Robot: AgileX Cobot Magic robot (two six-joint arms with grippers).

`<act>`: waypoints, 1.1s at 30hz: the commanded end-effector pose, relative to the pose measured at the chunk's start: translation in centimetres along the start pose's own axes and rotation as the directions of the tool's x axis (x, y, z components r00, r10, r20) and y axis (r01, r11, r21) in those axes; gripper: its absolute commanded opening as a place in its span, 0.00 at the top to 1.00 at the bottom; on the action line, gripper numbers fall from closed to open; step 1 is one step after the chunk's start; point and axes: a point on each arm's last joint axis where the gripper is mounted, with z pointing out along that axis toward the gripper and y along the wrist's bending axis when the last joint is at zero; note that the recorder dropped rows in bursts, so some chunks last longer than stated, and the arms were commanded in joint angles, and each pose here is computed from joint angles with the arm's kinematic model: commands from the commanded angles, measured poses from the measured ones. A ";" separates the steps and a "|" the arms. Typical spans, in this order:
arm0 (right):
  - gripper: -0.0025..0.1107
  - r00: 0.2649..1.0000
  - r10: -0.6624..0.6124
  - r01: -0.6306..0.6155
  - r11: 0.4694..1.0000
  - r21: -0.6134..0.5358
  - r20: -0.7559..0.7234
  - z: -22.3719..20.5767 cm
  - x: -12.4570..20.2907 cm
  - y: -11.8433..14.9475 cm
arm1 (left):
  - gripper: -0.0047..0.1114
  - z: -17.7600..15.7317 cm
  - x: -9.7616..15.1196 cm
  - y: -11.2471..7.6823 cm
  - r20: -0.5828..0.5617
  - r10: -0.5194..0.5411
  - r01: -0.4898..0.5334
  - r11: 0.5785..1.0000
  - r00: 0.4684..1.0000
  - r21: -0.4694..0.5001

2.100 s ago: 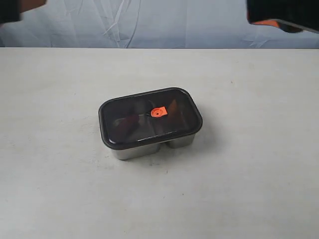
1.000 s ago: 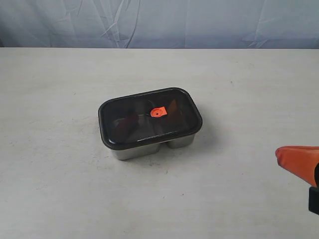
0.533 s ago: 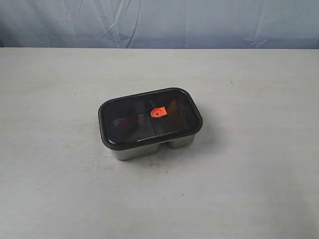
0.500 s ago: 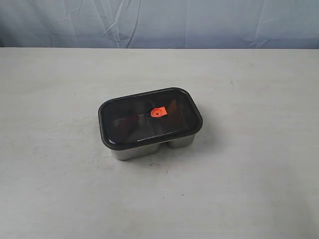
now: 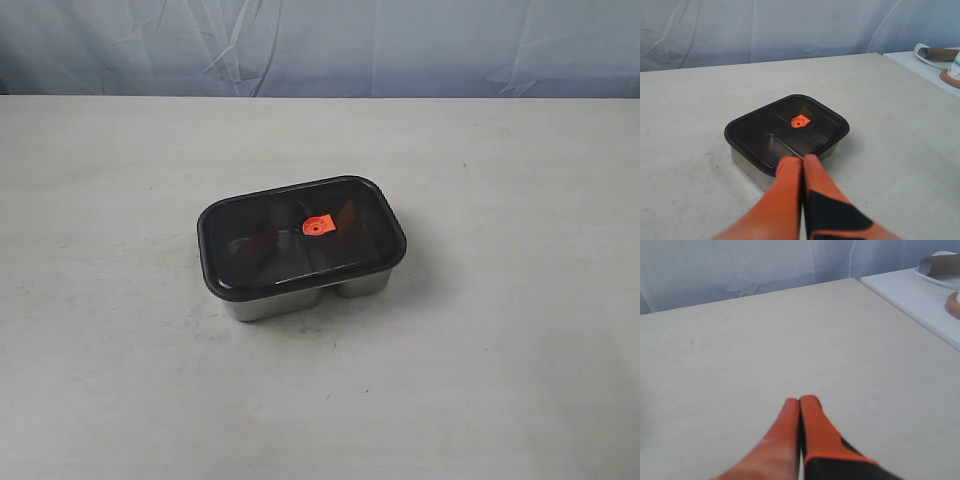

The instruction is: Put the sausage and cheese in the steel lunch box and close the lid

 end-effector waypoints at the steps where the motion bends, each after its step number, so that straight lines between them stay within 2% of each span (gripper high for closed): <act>1: 0.98 1.000 -0.005 0.005 1.000 0.009 0.024 0.2 0.3 -0.1 | 0.96 0.0 0.1 0.0 0.003 0.012 -0.012 1.000 1.000 0.000; 14: 0.98 1.000 -0.005 0.005 1.000 0.009 0.028 0.2 0.3 -0.1 | 0.96 0.0 0.2 0.1 0.001 0.011 -0.011 1.000 1.000 0.000; 15: 0.98 1.000 -0.005 0.005 1.000 0.009 0.028 0.2 0.3 -0.1 | 0.96 0.0 0.2 0.2 0.000 0.038 -0.038 0.999 0.999 -0.017; 16: 0.98 1.000 -0.005 0.005 1.000 0.009 0.028 0.2 0.3 -0.1 | 0.96 0.0 0.1 0.6 0.005 0.096 -0.096 0.993 0.995 -0.075; 17: 0.98 1.000 -0.005 0.005 1.000 0.009 0.028 0.2 0.3 -0.1 | 0.96 0.0 0.0 0.9 0.005 0.113 -0.111 0.986 0.994 -0.123; 19: 0.98 1.000 -0.005 0.005 1.000 0.009 0.028 0.2 0.3 -0.1 | 0.96 0.1 0.3 1.7 0.024 0.074 -0.066 0.969 0.997 -0.238; 22: 0.98 1.000 -0.005 0.005 1.000 0.009 0.028 0.2 0.3 -0.1 | 0.96 0.1 1.3 3.1 0.066 -0.015 0.043 0.899 0.998 -0.435; 24: 0.98 1.000 -0.005 0.005 1.000 0.009 0.028 0.2 0.3 -0.1 | 0.96 0.0 1.9 3.6 0.082 -0.030 0.068 0.862 0.996 -0.502; 28: 0.98 1.000 -0.005 0.005 1.000 0.009 0.028 0.2 0.3 -0.1 | 0.96 0.1 4.1 4.5 0.085 -0.071 0.107 0.813 0.994 -0.572; 33: 0.98 1.000 -0.002 0.002 1.000 0.008 0.026 0.2 0.3 -0.1 | 0.96 0.7 7.0 5.1 0.095 -0.096 0.133 0.808 0.991 -0.574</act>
